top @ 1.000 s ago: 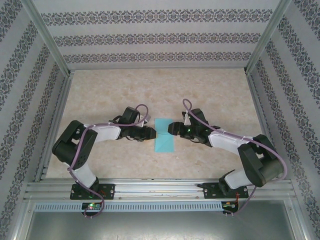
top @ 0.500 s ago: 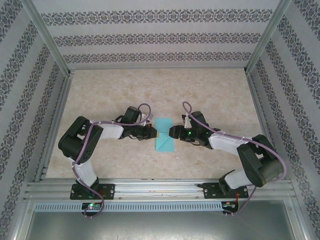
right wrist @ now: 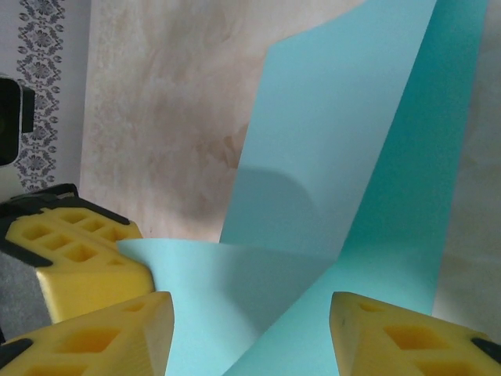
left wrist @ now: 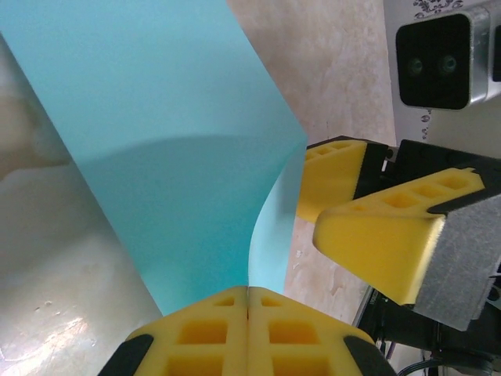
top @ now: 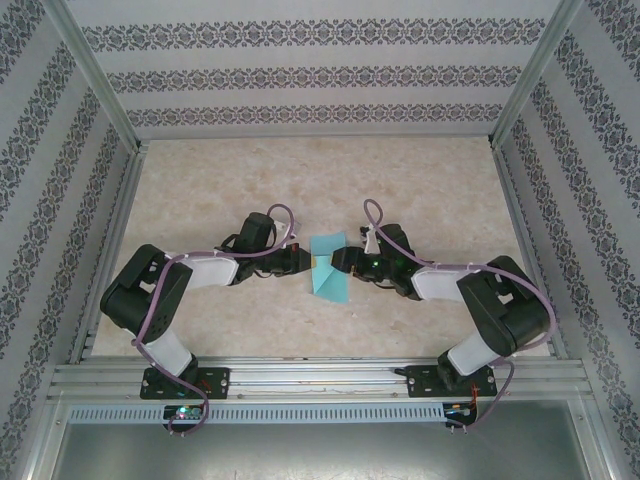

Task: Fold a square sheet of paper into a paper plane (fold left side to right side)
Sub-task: Turn over the paper at the center of the table.

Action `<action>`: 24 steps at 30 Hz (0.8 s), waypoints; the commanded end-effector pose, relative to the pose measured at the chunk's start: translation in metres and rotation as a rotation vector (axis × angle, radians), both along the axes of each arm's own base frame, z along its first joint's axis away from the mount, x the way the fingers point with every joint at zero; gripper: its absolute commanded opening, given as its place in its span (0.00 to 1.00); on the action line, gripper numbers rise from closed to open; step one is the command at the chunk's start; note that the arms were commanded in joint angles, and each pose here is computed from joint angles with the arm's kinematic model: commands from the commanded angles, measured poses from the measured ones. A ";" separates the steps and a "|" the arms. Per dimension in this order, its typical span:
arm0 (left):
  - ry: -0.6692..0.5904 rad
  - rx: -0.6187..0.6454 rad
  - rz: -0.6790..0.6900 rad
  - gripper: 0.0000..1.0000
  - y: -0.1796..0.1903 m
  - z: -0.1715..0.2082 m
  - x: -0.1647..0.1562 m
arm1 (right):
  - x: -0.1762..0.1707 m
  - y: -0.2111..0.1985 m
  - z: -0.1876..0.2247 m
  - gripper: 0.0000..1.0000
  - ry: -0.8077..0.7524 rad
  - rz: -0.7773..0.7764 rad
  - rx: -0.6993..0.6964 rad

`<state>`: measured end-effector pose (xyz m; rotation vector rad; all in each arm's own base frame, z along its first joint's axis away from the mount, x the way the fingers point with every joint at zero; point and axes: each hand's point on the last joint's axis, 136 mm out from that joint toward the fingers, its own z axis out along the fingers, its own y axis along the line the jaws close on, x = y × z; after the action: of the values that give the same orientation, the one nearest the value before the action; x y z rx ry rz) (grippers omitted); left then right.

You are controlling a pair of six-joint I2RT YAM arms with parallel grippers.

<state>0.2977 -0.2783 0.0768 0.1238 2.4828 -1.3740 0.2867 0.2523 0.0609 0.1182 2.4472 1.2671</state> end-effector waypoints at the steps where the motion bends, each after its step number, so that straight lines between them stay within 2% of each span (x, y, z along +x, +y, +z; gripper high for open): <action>1: -0.036 -0.017 0.023 0.00 0.002 0.006 0.007 | 0.009 0.016 0.013 0.54 -0.042 0.022 0.065; 6: -0.025 -0.005 0.027 0.00 0.003 0.001 0.006 | 0.011 0.028 0.007 0.46 -0.025 0.041 0.083; 11: -0.017 0.030 0.034 0.01 0.007 -0.006 0.005 | 0.010 0.032 0.004 0.30 -0.016 0.043 0.093; 17: -0.045 0.067 0.058 0.17 0.016 0.000 0.006 | 0.011 0.028 0.002 0.11 -0.017 0.029 0.085; 20: -0.073 0.066 0.088 0.28 0.025 0.012 0.009 | 0.013 0.026 0.005 0.04 -0.028 0.022 0.087; 24: -0.130 0.059 0.136 0.40 0.042 0.036 0.011 | 0.018 0.021 0.017 0.00 -0.072 0.013 0.091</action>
<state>0.3062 -0.2519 0.0987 0.0701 2.4153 -1.2499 0.2951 0.2754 0.0582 0.1280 2.4177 1.3682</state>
